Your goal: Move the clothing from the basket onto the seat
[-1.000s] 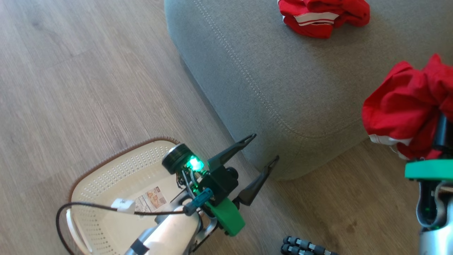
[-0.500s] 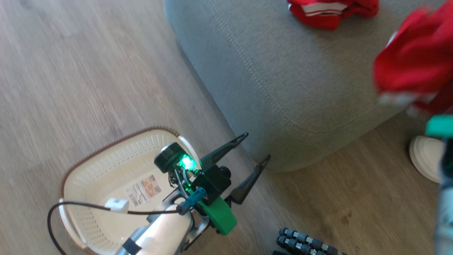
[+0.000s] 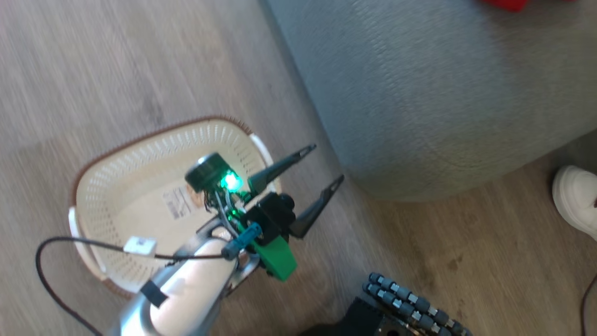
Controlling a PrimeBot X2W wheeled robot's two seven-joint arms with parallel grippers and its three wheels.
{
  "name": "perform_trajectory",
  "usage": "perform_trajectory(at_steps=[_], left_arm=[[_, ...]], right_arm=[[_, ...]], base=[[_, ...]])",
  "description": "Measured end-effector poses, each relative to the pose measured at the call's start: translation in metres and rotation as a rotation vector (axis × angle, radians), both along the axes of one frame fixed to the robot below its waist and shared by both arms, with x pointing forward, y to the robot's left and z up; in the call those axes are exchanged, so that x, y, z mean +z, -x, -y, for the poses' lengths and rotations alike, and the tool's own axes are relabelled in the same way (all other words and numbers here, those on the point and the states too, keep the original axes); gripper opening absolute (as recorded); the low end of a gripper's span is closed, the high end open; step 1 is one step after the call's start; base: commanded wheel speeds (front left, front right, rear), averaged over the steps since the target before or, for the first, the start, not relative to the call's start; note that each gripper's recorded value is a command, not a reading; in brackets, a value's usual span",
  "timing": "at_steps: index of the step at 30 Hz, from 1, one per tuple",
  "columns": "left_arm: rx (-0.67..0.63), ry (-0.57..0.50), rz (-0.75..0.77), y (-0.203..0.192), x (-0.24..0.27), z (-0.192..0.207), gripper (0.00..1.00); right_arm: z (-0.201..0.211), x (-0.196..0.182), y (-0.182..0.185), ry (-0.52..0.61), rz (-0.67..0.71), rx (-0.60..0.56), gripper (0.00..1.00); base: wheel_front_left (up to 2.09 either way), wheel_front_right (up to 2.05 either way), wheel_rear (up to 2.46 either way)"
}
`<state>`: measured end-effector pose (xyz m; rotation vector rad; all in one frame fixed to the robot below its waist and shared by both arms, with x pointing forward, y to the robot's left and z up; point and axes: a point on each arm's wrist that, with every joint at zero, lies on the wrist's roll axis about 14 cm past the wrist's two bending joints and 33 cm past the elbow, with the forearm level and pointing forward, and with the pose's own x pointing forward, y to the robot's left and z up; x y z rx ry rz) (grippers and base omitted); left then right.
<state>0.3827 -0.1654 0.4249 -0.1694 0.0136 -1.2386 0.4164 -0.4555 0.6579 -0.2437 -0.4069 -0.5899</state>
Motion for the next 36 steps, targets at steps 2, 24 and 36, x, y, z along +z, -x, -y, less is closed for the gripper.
perform_trajectory(at_steps=[2, 24, 36], left_arm=[[0.016, 0.0, -0.008, -0.009, -0.007, -0.003, 1.0], [0.184, -0.022, -0.067, -0.061, -0.058, -0.051, 1.0], [0.189, -0.002, -0.017, -0.062, -0.031, -0.047, 1.0]], right_arm=[[0.007, -0.004, -0.02, -0.019, -0.002, 0.006, 0.0], [0.01, -0.248, -0.14, -0.204, -0.728, -0.005, 0.0], [0.009, -0.24, -0.127, -0.23, -0.754, -0.008, 1.0]], base=[[0.0, 0.0, 0.0], [0.0, 0.0, 0.0], [0.0, 0.0, 0.0]])
